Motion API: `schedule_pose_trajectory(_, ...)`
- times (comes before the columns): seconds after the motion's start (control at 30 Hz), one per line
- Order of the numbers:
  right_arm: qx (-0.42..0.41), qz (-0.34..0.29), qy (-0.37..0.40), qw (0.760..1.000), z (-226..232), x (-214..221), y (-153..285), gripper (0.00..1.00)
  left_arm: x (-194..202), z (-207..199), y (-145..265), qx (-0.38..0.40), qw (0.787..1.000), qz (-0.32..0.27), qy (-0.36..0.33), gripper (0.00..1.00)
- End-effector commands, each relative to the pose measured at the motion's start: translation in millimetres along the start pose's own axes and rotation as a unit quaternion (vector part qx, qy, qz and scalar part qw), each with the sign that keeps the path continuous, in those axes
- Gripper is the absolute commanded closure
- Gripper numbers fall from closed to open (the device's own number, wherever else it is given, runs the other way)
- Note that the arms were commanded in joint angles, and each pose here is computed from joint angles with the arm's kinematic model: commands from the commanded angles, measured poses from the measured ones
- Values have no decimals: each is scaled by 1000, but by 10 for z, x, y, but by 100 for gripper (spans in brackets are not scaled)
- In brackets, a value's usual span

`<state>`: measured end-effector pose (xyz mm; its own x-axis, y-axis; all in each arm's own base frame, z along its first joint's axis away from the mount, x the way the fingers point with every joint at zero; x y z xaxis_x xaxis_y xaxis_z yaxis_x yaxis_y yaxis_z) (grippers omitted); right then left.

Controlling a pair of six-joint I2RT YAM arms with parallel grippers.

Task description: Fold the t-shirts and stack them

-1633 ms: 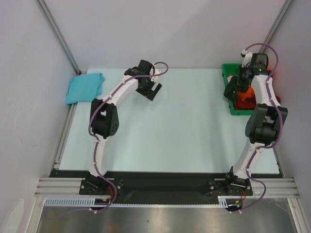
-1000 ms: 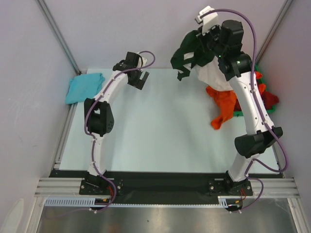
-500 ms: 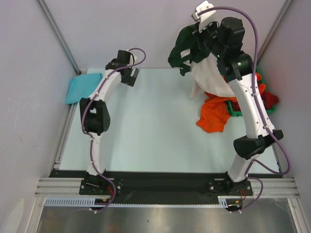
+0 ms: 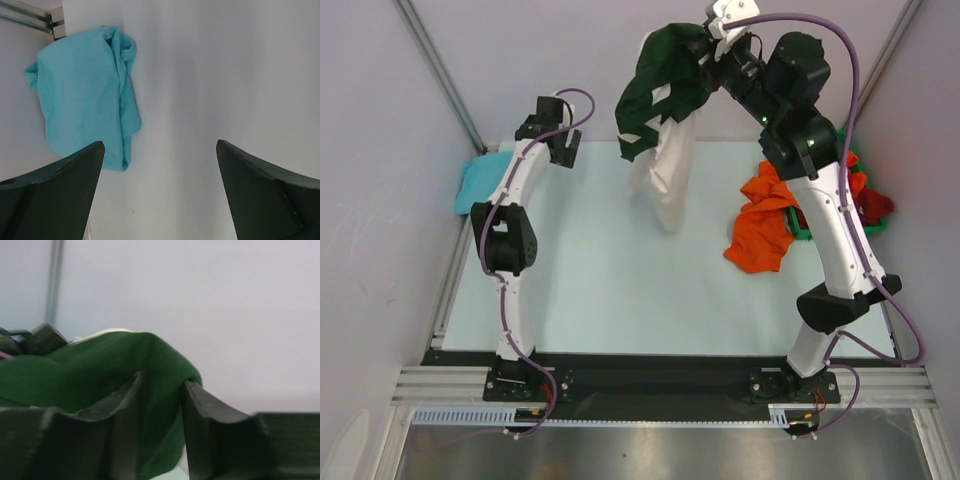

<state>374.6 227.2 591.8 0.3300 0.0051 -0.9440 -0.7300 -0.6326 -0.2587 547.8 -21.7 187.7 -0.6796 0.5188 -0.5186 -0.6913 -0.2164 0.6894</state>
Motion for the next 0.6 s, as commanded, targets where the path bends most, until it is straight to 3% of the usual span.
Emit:
schedule_pose_trajectory(0.0,42,-4,-2,999,-93,156,-35,55,-110,260,148,-31,999,-23,18,0)
schedule_pose_trajectory(0.03,54,10,-3,998,-122,298,-12,26,-97,270,149,-30,999,-22,18,0)
schedule_pose_trajectory(0.13,62,97,-4,993,-151,1125,196,6,-53,297,163,-28,999,-19,23,0)
schedule_pose_trajectory(0.27,59,250,-44,965,-183,2213,634,2,-50,300,169,-24,999,-20,25,0)
schedule_pose_trajectory(0.33,50,351,-62,933,-177,2847,948,0,-57,292,161,-21,999,-22,25,0)
schedule_pose_trajectory(0.43,57,427,-73,899,-191,3403,1298,0,-50,269,151,-15,999,-21,26,0)
schedule_pose_trajectory(0.57,79,470,-60,877,-314,3804,1526,0,-19,230,132,-8,1000,-16,26,0)
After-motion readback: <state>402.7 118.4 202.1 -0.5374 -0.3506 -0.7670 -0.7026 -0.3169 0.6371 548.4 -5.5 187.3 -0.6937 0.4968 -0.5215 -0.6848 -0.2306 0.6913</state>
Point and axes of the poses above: each gripper's point midway between its finger pads, its own y axis back along the fingers, its own z axis along the line the jaws close on, x = y × z, the point moved 4 cm from there along y, back along the fingers, and after that the axes turned 14 degrees about -y, right-handed, at the moved point
